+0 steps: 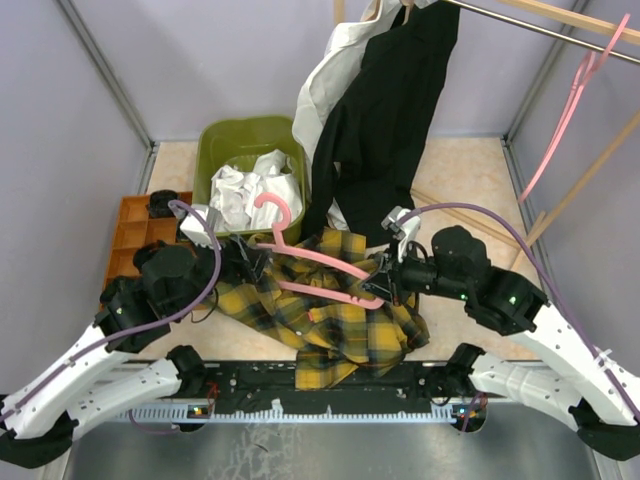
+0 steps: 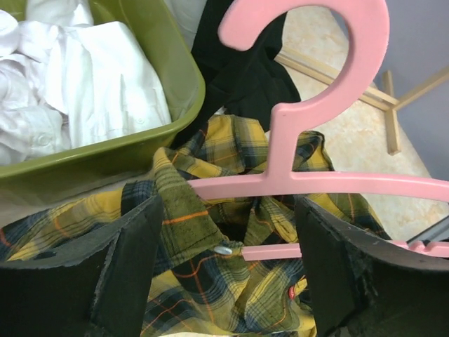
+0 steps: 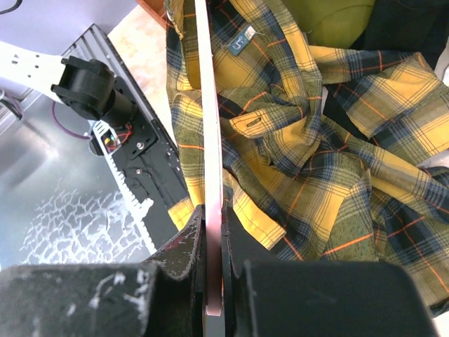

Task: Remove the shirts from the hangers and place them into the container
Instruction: Remove the shirt from the hanger.

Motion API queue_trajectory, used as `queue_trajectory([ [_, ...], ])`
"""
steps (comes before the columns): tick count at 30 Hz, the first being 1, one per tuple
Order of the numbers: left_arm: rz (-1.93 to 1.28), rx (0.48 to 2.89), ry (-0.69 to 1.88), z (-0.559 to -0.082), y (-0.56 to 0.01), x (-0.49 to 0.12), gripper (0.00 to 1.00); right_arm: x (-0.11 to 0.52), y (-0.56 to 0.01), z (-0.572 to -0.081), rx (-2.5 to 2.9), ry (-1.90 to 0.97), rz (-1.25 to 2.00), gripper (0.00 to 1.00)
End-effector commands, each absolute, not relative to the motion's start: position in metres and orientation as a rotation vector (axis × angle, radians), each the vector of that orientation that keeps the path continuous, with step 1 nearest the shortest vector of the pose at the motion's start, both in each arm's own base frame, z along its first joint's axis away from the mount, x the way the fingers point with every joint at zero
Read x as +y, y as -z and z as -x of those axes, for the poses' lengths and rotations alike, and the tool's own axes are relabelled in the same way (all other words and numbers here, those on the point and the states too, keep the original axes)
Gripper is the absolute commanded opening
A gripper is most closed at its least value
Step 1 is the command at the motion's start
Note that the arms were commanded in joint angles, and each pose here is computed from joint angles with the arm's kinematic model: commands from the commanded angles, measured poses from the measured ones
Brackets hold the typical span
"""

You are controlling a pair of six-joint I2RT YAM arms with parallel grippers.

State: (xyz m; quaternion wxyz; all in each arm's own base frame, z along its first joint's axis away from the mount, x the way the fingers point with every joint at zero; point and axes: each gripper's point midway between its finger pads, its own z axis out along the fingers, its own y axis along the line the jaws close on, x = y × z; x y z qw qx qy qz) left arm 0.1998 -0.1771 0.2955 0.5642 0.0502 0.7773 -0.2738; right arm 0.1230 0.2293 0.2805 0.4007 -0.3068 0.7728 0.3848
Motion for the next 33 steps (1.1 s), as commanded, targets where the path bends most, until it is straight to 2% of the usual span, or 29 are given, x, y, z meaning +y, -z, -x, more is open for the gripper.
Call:
queue_trajectory([
  [1,-0.122,1.869,0.538,-0.2,-0.29,-0.159,0.81,0.226,-0.303,-0.129,1.887,-0.977,0.714,0.0],
  [8,-0.106,2.003,0.428,-0.204,-0.26,-0.157,0.8,0.226,-0.307,-0.125,1.876,-0.995,0.722,0.0],
  [9,-0.11,2.02,0.415,-0.204,-0.256,-0.158,0.77,0.226,-0.309,-0.124,1.87,-0.999,0.724,0.0],
  [12,-0.079,2.062,0.348,-0.209,-0.247,-0.154,0.58,0.222,-0.317,-0.121,1.853,-1.004,0.72,0.0],
  [14,-0.028,2.084,0.281,-0.21,-0.241,-0.144,0.3,0.216,-0.321,-0.119,1.848,-0.987,0.718,0.0],
  [15,0.0,2.086,0.259,-0.21,-0.24,-0.138,0.21,0.211,-0.323,-0.118,1.847,-0.972,0.717,0.0],
  [17,0.049,2.077,0.23,-0.209,-0.24,-0.128,0.08,0.201,-0.328,-0.114,1.842,-0.946,0.714,0.0],
  [19,0.095,2.057,0.223,-0.208,-0.242,-0.119,0.0,0.192,-0.336,-0.104,1.82,-0.953,0.731,0.0],
  [26,0.176,2.024,0.222,-0.201,-0.243,-0.102,0.0,0.151,-0.375,-0.074,1.709,-0.96,0.681,0.0],
  [33,0.161,2.029,0.242,-0.203,-0.242,-0.108,0.0,0.116,-0.392,-0.073,1.669,-0.875,0.564,0.0],
])
